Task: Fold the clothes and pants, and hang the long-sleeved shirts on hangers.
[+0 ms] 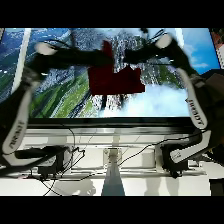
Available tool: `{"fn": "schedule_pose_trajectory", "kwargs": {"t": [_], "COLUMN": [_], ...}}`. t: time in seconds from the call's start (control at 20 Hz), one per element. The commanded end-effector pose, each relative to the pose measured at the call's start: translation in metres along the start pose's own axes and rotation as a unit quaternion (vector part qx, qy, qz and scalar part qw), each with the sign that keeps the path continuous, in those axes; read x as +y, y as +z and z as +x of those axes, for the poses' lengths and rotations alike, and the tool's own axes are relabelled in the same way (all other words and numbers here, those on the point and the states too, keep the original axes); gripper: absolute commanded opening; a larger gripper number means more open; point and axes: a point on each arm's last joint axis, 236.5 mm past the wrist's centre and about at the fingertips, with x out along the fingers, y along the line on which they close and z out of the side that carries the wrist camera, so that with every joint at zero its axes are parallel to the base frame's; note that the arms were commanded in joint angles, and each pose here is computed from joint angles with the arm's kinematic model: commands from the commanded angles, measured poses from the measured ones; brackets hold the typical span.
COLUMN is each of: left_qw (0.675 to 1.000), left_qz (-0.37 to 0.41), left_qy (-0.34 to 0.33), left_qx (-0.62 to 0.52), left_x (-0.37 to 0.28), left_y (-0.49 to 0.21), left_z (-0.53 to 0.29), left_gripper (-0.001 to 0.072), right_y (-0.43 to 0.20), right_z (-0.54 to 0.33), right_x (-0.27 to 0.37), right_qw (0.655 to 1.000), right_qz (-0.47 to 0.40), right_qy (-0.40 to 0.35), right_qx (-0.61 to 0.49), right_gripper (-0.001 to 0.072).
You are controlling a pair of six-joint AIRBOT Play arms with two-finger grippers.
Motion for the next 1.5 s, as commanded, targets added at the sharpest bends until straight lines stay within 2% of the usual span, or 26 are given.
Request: {"fn": "schedule_pose_trajectory", "kwargs": {"t": [0.0, 0.1, 0.25, 0.4, 0.45, 0.55, 0.6, 0.65, 0.7, 0.75, 0.8, 0.95, 1.15, 1.2, 1.25, 1.3, 1.35, 1.4, 1.45], "left_qw": [0.993, 0.992, 0.996, 0.997, 0.996, 0.996, 0.997, 0.997, 0.998, 0.998, 0.998, 0.999, 0.998, 0.997, 0.996, 0.994, 0.992, 0.990, 0.988], "left_qz": [-0.066, -0.071, -0.047, 0.003, 0.024, 0.040, 0.040, 0.039, 0.038, 0.036, 0.035, 0.033, 0.053, 0.065, 0.078, 0.093, 0.107, 0.118, 0.130], "left_qy": [0.050, 0.071, 0.061, 0.056, 0.053, 0.043, 0.034, 0.026, 0.019, 0.013, 0.009, 0.007, 0.024, 0.033, 0.043, 0.055, 0.066, 0.074, 0.079], "left_qx": [-0.087, -0.079, -0.054, -0.061, -0.065, -0.067, -0.064, -0.060, -0.055, -0.050, -0.046, -0.042, -0.027, -0.020, -0.013, -0.005, 0.004, 0.014, 0.026], "left_x": [0.019, 0.030, 0.024, 0.021, 0.019, 0.015, 0.012, 0.010, 0.009, 0.010, 0.010, 0.012, 0.023, 0.028, 0.033, 0.040, 0.047, 0.053, 0.057], "left_y": [-0.010, -0.034, -0.049, -0.031, -0.023, -0.011, -0.008, -0.006, -0.005, -0.004, -0.004, -0.005, -0.012, -0.015, -0.017, -0.019, -0.021, -0.022, -0.023], "left_z": [0.093, 0.120, 0.128, 0.111, 0.103, 0.087, 0.080, 0.074, 0.069, 0.066, 0.063, 0.061, 0.063, 0.063, 0.062, 0.060, 0.057, 0.051, 0.042], "left_gripper": [0.0068, 0.0705, 0.0715, 0.0715, 0.0714, 0.0714, 0.0714, 0.0714, 0.0713, 0.0714, 0.0713, 0.0714, 0.0713, 0.0713, 0.0713, 0.0712, 0.0711, 0.0708, 0.0702], "right_y": [0.015, 0.010, -0.010, -0.038, -0.053, -0.088, -0.100, -0.103, -0.103, -0.103, -0.105, -0.122, -0.128, -0.125, -0.122, -0.119, -0.114, -0.106, -0.094], "right_z": [-0.074, -0.094, -0.108, -0.098, -0.086, -0.058, -0.046, -0.034, -0.022, -0.012, -0.004, 0.016, 0.052, 0.059, 0.065, 0.070, 0.072, 0.070, 0.064], "right_x": [-0.069, -0.095, -0.146, -0.176, -0.176, -0.150, -0.137, -0.134, -0.137, -0.144, -0.153, -0.153, -0.118, -0.110, -0.102, -0.091, -0.081, -0.073, -0.066], "right_qw": [0.997, 0.995, 0.986, 0.983, 0.986, 0.993, 0.992, 0.992, 0.991, 0.989, 0.986, 0.974, 0.970, 0.973, 0.977, 0.981, 0.985, 0.988, 0.991], "right_qz": [0.031, 0.037, 0.002, 0.024, 0.026, -0.004, 0.009, 0.037, 0.070, 0.109, 0.144, 0.198, 0.200, 0.191, 0.173, 0.143, 0.114, 0.092, 0.067], "right_qy": [-0.059, -0.090, -0.168, -0.174, -0.152, -0.034, 0.022, 0.045, 0.049, 0.037, 0.019, 0.020, 0.057, 0.055, 0.053, 0.056, 0.060, 0.061, 0.058], "right_qx": [-0.029, -0.023, 0.013, 0.050, 0.069, 0.115, 0.122, 0.116, 0.100, 0.088, 0.081, 0.107, 0.123, 0.118, 0.115, 0.115, 0.114, 0.109, 0.100], "right_gripper": [0.0009, 0.0010, 0.0009, 0.0008, 0.0007, 0.0007, 0.0009, 0.0126, 0.0396, 0.0590, 0.0638, 0.0638, 0.0637, 0.0615, 0.0559, 0.0368, 0.0147, 0.0056, 0.0043]}}
